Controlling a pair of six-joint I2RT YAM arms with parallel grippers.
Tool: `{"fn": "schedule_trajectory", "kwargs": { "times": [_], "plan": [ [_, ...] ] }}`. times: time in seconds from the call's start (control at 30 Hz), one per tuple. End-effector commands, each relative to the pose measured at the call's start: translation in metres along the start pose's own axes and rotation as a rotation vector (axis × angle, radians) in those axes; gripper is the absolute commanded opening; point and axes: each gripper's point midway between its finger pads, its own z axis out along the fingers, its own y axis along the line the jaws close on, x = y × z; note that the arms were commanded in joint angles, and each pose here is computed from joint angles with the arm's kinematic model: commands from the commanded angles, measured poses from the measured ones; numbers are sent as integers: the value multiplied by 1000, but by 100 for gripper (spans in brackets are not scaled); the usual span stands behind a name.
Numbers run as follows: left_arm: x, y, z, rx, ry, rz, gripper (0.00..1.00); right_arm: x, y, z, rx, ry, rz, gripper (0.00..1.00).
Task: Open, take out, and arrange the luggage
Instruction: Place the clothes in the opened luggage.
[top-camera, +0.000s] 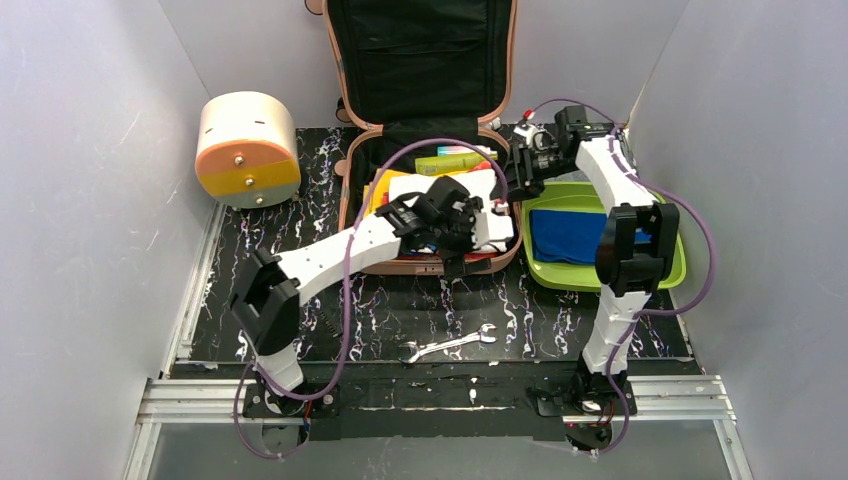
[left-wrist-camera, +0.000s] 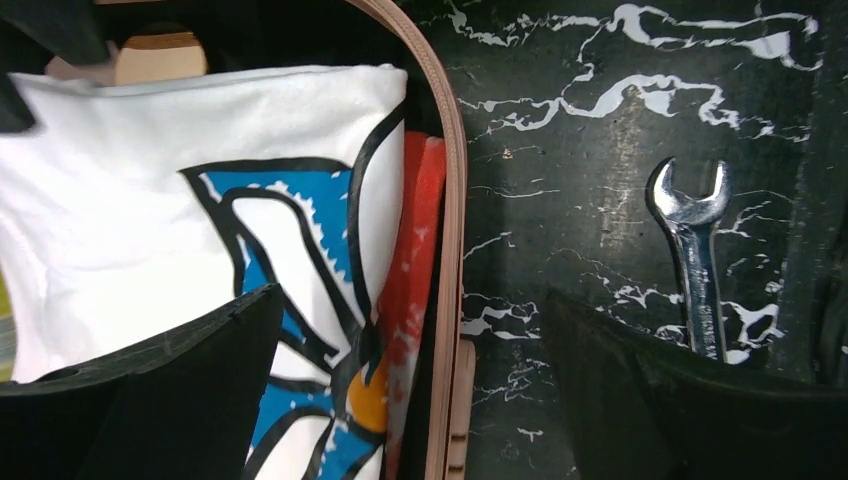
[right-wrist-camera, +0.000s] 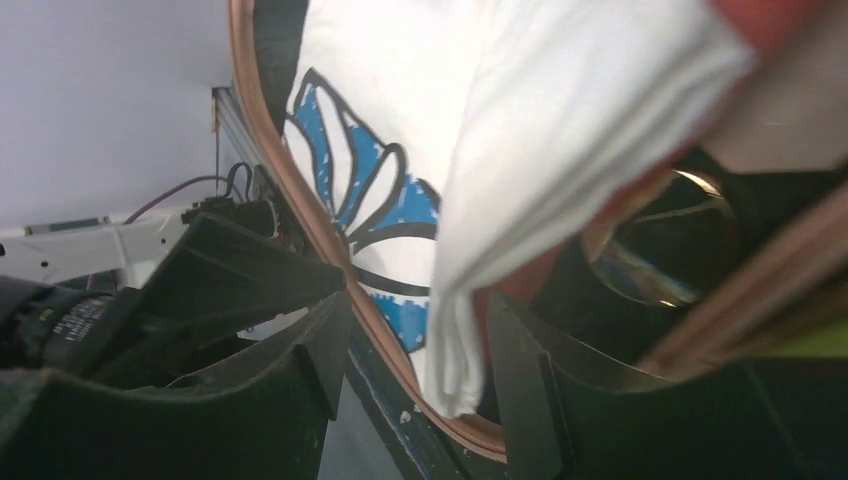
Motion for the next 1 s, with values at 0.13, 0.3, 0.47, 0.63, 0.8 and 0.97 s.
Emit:
{"fn": "schedule_trajectory", "kwargs": {
  "times": [0.13,0.3,0.47,0.63,0.8,0.97],
  "plan": [
    [-14,35,32,-159,69,119,99,-11,-31,-69,71,-91,8,62],
    [-24,38,32,-153,42,133,99,-4,-29,-94,40,-135,8,62],
    [-51,20,1,-70,-27,142,99,5,-28,-102,17,-156,6,62],
    [-60,41,-18,-164,-15,207,99,12,-29,-100,-34,-173,25,62],
    [-40,39,-4,-134,44,281,99,18,-35,-97,-42,-176,41,62],
    [-12,32,19,-86,121,286,99,19,-31,-103,-44,-189,34,62]
  ]
}}
